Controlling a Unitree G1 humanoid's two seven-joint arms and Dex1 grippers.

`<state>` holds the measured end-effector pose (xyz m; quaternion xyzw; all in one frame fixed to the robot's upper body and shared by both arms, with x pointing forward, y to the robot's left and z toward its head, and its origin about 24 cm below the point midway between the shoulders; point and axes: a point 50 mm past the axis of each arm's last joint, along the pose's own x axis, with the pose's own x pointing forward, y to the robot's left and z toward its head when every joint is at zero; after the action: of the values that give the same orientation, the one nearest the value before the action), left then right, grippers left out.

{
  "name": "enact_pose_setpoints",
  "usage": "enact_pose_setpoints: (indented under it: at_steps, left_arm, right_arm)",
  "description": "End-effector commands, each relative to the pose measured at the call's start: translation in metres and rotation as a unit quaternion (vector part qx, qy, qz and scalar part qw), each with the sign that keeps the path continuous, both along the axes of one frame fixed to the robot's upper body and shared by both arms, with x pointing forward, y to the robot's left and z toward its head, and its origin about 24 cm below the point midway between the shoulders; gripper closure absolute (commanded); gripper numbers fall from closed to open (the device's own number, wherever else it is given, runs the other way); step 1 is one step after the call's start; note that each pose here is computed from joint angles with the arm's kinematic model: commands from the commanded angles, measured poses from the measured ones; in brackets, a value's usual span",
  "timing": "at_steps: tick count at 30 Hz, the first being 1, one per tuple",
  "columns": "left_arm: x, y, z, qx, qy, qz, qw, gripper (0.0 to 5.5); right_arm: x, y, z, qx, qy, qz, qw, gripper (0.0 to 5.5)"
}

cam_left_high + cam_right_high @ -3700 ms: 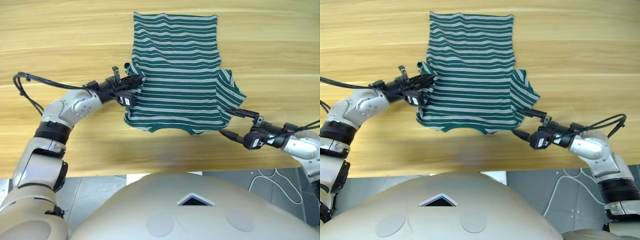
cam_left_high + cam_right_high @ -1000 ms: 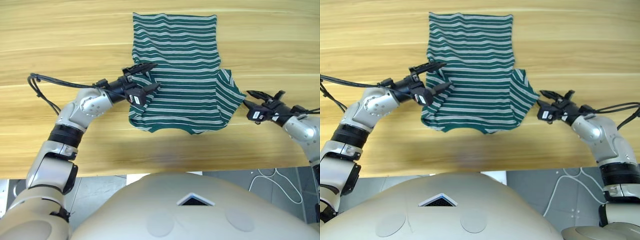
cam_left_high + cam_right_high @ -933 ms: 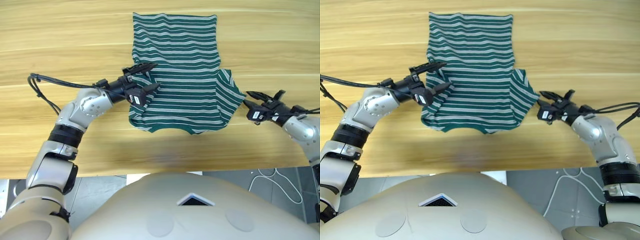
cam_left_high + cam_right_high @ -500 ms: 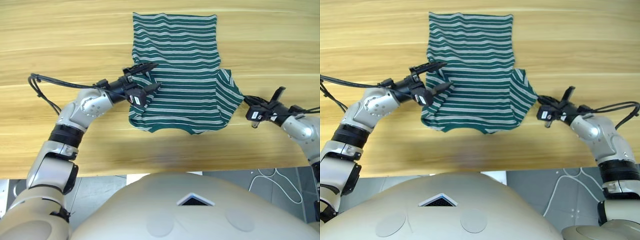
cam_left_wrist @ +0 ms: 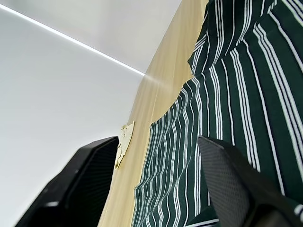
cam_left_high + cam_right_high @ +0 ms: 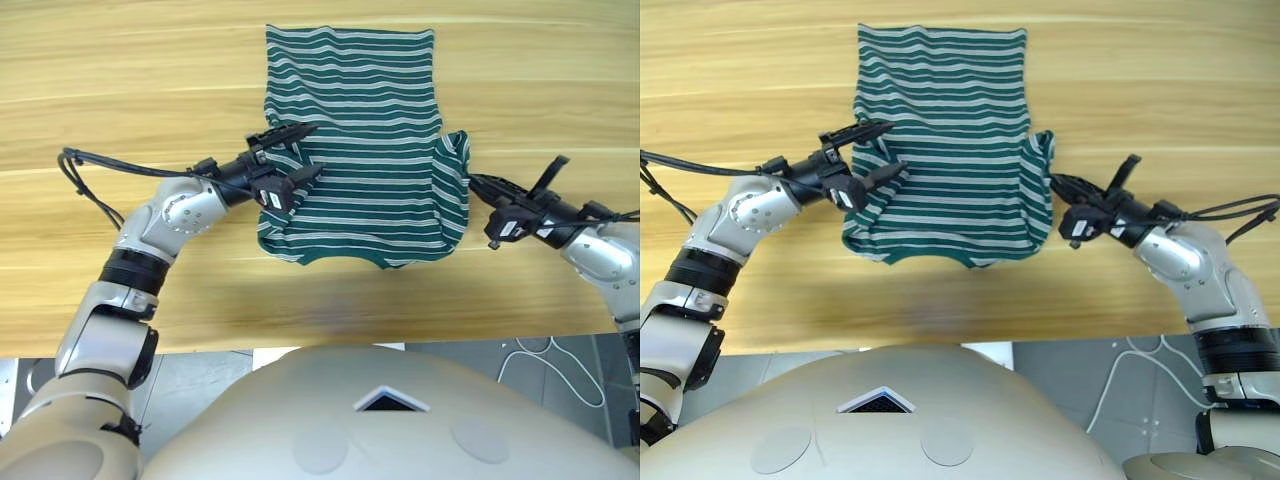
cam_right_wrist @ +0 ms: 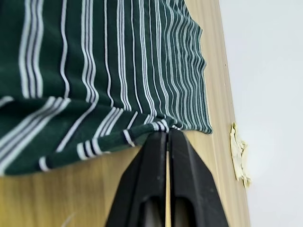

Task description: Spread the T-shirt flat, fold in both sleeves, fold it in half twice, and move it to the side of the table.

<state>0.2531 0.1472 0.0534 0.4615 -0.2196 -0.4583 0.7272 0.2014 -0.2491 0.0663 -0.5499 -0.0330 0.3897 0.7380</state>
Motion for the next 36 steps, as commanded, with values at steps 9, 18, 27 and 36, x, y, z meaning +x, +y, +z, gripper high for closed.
enact_pose_setpoints:
  at_steps: [9, 18, 27, 36]
  left_arm:
    - [0.002, -0.003, 0.001, -0.002, -0.005, -0.003, 1.000, 2.40]
    - [0.001, -0.005, 0.000, -0.003, -0.003, -0.003, 1.000, 2.40]
    - [0.001, -0.007, 0.000, -0.005, -0.003, -0.005, 1.000, 2.40]
    - [0.000, -0.008, 0.000, -0.007, -0.002, -0.007, 1.000, 2.40]
  right_arm:
    - [0.025, 0.047, 0.003, -0.019, 0.001, 0.090, 0.996, 5.46]
    - [0.037, 0.067, -0.002, -0.024, -0.017, 0.106, 0.994, 5.46]
    - [0.044, 0.084, -0.014, -0.013, 0.000, 0.118, 0.993, 5.46]
    - [0.049, 0.090, -0.028, -0.028, 0.021, 0.113, 0.993, 5.46]
